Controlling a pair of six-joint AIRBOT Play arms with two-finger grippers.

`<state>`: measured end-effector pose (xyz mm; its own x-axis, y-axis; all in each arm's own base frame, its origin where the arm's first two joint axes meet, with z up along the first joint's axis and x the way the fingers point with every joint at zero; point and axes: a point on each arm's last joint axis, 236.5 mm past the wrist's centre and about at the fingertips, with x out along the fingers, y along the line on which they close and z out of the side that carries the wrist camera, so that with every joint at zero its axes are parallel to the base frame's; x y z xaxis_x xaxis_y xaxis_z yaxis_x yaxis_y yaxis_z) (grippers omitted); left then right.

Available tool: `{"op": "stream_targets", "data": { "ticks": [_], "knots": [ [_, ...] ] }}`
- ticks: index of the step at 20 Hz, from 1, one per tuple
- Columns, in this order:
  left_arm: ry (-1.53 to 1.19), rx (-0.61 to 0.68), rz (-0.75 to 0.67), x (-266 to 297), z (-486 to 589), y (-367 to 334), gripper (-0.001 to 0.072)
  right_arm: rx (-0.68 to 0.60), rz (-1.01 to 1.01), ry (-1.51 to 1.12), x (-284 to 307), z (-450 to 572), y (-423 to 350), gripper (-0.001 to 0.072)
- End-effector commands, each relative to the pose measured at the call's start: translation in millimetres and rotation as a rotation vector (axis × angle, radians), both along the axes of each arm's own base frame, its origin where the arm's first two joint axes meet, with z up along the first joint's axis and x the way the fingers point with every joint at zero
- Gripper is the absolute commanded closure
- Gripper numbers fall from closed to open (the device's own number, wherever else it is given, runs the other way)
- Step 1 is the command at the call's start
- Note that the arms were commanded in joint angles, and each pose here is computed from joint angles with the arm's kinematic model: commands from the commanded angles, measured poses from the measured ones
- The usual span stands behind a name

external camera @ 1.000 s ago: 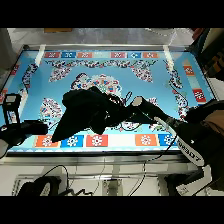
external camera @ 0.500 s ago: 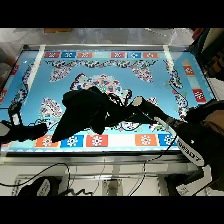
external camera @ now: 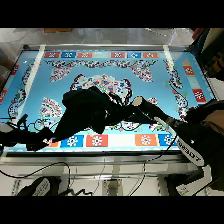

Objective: Fold the clothes and pants, and hang the long-sleeved shirts on hangers.

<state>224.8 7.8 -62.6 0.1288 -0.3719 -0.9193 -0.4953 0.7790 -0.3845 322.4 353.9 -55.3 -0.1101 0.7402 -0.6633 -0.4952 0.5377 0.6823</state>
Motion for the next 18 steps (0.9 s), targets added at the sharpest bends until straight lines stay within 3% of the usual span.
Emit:
{"op": "stream_targets", "data": {
  "ticks": [1,8,11,13,15,17,18],
  "knots": [
    [0.091,-0.051,0.122,-12,-14,-9,0.0080,0.001,-0.001,-0.003,1,1,0,0.0683],
    [-0.032,-0.119,0.358,24,-30,-15,0.0104,0.001,0.001,-0.001,0,1,0,0.0682],
    [-0.076,-0.082,0.388,32,-34,-6,0.0295,0.005,-0.002,0.001,0,2,1,0.0682],
    [-0.094,-0.064,0.396,36,-35,-1,0.0308,0.013,-0.004,0.007,0,3,2,0.0682],
    [-0.126,-0.036,0.412,43,-35,8,0.0539,0.019,-0.007,0.011,0,4,3,0.0682],
    [-0.177,-0.002,0.443,54,-33,20,0.0653,0.018,-0.006,0.011,-1,4,3,0.0683],
    [-0.199,0.014,0.455,58,-32,25,0.0676,0.018,-0.009,0.011,0,4,3,0.0682]
  ]
}}
